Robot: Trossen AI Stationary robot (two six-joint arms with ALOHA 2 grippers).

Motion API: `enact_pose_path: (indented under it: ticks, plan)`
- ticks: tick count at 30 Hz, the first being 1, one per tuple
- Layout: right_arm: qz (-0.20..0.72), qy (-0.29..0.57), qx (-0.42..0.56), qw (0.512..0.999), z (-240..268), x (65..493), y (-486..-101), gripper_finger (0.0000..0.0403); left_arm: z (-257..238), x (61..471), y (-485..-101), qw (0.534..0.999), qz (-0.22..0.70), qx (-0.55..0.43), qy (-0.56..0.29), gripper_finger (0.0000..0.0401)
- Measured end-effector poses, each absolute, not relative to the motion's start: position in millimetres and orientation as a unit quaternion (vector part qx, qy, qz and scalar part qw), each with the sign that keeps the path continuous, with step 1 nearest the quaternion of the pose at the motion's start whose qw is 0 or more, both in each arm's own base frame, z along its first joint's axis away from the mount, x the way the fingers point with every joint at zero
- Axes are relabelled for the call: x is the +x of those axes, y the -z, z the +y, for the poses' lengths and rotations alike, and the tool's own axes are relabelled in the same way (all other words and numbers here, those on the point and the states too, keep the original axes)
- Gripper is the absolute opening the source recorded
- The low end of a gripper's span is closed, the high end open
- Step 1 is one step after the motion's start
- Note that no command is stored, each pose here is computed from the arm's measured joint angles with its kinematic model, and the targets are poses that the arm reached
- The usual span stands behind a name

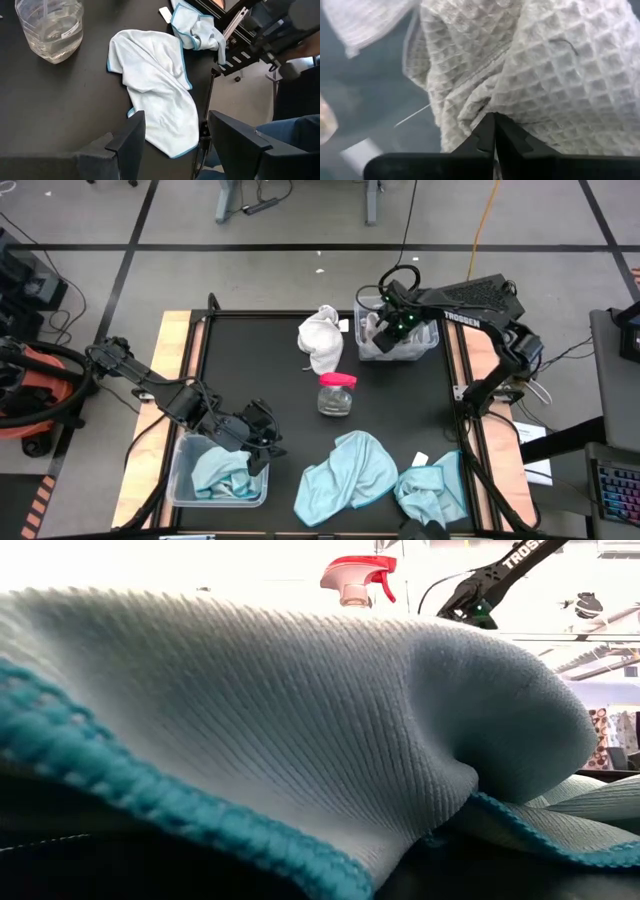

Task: Sort microfiber towel by color & place in baskets
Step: Put the gray towel into the top transparent bin

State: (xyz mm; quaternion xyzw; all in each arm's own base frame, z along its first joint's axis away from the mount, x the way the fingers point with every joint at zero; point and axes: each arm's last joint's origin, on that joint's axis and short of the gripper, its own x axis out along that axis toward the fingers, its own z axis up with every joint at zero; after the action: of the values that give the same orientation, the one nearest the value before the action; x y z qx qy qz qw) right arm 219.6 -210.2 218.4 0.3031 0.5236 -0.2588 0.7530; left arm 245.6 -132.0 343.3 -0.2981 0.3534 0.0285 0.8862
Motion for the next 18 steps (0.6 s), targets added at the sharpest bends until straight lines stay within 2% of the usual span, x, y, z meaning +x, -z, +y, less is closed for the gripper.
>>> enact_pose_path:
  ticks: [12, 18]
  plan:
    - [0.475, 0.247, 0.251, 0.806, -206, 217, -286, 0.0010, -132, 245, -343, 0.886, 0.354, -0.298, -0.028, 0.0221]
    - [0.445, 0.229, 0.214, 0.839, -203, 223, -321, 0.0072, -132, 245, -343, 0.886, 0.354, -0.298, -0.028, 0.0221]
